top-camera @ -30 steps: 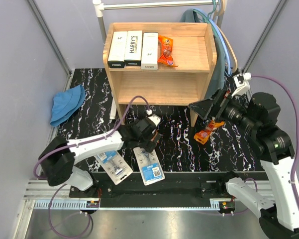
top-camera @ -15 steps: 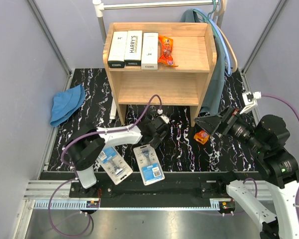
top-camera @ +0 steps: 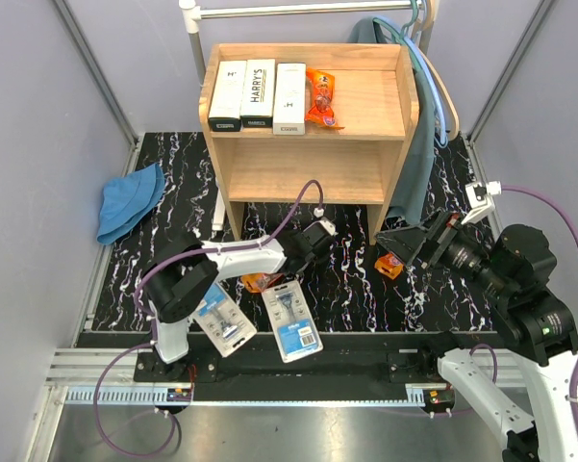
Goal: Place and organize the shaving razors onto the shelf
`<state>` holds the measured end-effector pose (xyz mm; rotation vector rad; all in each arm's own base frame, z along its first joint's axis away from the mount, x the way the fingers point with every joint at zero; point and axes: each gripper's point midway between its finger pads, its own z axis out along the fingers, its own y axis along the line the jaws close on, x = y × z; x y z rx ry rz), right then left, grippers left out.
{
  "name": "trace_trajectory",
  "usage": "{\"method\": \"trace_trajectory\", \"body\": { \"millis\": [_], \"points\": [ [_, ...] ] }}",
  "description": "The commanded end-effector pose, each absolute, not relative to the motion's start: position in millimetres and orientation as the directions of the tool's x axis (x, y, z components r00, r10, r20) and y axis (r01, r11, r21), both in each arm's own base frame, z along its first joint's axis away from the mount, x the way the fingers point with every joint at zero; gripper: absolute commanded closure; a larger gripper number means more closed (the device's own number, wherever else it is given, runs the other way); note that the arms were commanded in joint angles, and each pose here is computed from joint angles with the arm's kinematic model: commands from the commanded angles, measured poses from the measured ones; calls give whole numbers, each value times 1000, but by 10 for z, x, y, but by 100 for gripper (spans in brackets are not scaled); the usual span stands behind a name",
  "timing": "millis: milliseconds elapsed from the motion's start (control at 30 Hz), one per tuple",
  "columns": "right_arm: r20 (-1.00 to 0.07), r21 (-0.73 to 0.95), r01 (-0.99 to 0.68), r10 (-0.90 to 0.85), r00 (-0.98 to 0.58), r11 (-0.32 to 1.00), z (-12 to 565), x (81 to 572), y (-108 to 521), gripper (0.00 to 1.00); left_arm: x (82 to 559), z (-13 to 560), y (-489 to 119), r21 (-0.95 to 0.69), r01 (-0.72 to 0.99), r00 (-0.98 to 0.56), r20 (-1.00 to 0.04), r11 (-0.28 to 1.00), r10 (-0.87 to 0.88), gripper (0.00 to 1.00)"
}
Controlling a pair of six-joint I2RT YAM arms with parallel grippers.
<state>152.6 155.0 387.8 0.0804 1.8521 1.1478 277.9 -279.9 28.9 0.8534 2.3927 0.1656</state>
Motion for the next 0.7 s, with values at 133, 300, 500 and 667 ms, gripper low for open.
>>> {"method": "trace_trajectory", "body": {
  "millis": [133,300,500,667],
  "points": [
    [-665,737,-391,486,-567,552,3879,1495,1549,0,2631,314,-2743,244,523,-662,-487,817,569,100],
    [-665,736,-391,486,-567,552,3872,1495,1549,0,2620,558,-2709,241,497,-640,-547,833,540,100],
    [-659,741,-386,488,-572,549,3849,1487,1550,0,2539,900,-2623,194,476,-618,-621,858,483,100],
    [-647,751,-384,479,-594,538,3786,1469,1579,0,2371,1349,-2693,45,512,-596,-701,858,392,100]
  ]
}}
